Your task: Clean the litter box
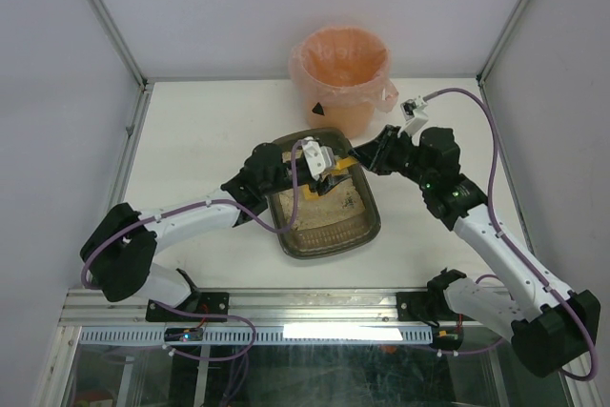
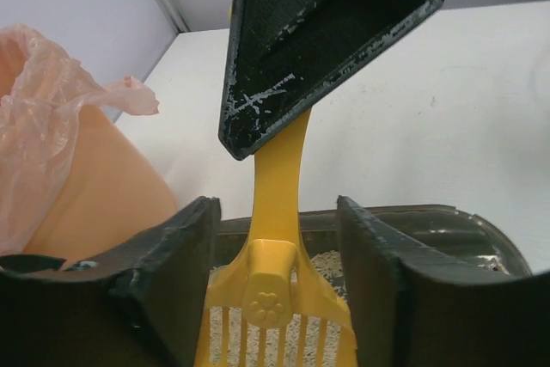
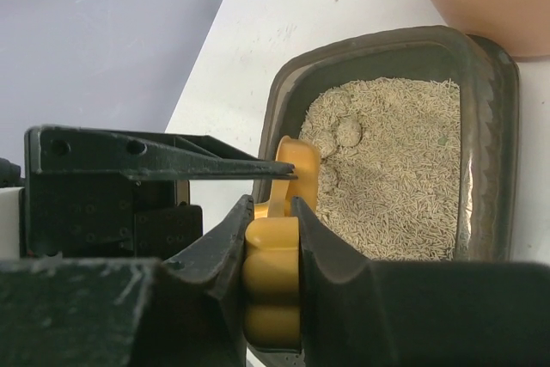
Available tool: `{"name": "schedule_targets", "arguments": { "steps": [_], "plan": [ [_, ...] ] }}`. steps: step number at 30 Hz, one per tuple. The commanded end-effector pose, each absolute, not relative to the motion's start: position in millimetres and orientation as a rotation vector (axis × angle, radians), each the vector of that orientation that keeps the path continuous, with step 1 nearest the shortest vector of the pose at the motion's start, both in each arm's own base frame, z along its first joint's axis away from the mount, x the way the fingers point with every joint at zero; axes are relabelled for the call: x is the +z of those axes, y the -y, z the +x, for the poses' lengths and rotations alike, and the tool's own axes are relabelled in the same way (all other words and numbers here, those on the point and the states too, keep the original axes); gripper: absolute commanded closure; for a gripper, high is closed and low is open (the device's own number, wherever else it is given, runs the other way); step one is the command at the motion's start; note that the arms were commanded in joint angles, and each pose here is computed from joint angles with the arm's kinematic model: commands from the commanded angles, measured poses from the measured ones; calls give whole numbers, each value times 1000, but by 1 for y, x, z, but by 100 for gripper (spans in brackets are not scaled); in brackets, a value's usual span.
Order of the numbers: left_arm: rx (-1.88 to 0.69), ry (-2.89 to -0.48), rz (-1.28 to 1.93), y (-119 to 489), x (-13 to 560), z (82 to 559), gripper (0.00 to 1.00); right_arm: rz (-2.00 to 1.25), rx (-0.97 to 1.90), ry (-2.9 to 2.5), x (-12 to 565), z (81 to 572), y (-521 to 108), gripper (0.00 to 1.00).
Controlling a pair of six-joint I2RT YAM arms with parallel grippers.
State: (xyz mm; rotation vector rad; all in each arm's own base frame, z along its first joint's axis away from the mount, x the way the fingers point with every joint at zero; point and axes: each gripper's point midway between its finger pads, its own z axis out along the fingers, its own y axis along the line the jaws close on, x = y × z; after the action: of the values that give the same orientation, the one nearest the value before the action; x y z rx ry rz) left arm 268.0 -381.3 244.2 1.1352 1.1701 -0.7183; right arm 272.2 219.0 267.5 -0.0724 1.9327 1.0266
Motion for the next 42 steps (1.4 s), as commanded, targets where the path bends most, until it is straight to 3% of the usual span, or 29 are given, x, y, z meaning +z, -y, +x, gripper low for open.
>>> {"name": "schedule_targets", "arguments": {
  "steps": [1, 4, 11, 16, 19, 29, 42],
  "plan": [
    [-759, -1116, 1007, 374, 285, 260, 37, -94, 990, -1853, 287, 279, -217, 100],
    [-769, -1183, 864, 356, 292, 262, 29, -79, 918, -1842, 288, 285, -209, 100],
    [-726, -1414, 451, 279, 283, 260, 26, -77, 833, -1865, 286, 296, -203, 100],
    [-575, -1664, 54, 211, 248, 267, 21, -64, 795, -1898, 280, 307, -208, 100],
    [-491, -1762, -119, 180, 227, 266, 22, -60, 743, -1912, 277, 317, -211, 100],
    [-530, -2015, -176, 179, 172, 276, 31, -108, 383, -1998, 275, 341, -220, 100],
    [-604, -2057, -59, 202, 163, 282, 38, -189, 115, -2158, 241, 330, -216, 100]
  ]
}}
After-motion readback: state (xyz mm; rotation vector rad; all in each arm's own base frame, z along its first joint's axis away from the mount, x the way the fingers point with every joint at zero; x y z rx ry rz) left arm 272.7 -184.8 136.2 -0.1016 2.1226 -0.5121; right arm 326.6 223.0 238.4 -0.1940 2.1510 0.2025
